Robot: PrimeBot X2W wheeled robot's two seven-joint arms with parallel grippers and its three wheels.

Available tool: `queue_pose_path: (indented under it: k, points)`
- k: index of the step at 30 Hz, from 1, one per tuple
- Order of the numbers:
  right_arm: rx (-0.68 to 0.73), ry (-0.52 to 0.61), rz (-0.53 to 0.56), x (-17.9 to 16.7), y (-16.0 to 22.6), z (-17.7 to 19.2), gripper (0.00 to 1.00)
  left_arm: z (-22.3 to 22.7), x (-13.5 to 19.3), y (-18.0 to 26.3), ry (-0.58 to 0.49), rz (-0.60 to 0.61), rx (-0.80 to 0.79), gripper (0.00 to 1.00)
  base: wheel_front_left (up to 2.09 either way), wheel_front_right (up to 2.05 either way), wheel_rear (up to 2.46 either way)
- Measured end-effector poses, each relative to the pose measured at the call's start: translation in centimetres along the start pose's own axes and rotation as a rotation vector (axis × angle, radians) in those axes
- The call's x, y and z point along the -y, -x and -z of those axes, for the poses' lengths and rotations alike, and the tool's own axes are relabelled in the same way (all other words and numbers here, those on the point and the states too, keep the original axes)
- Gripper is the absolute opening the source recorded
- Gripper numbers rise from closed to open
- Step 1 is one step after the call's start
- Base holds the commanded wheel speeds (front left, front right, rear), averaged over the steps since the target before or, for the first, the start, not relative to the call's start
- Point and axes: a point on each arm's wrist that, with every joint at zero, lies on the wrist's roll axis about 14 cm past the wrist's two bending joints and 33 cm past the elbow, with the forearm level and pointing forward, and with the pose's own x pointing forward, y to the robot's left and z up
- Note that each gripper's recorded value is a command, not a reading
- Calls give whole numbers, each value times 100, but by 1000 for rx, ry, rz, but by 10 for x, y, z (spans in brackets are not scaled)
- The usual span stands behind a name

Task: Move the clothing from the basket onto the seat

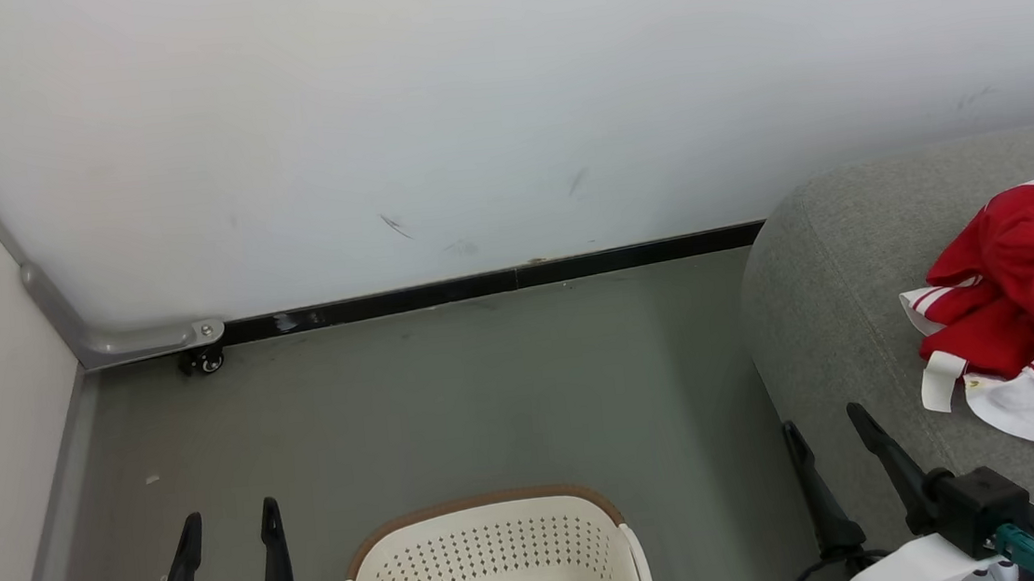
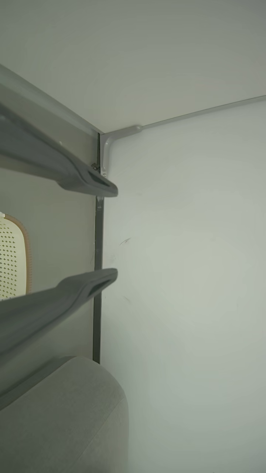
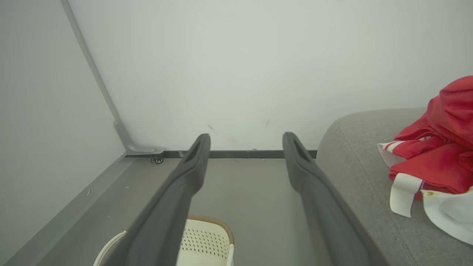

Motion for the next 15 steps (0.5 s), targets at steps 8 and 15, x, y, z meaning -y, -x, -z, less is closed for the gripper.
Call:
queue_pose_path:
  k: [8, 15]
  points:
    - [12, -18, -8, -3, -3, -5, 100, 1, 0, -1, -3, -1, -2, 100, 0, 0, 0]
    - [-11, -21, -11, -4, -4, -4, 100, 1, -1, -2, -13, -6, -2, 100, 0, 0, 0]
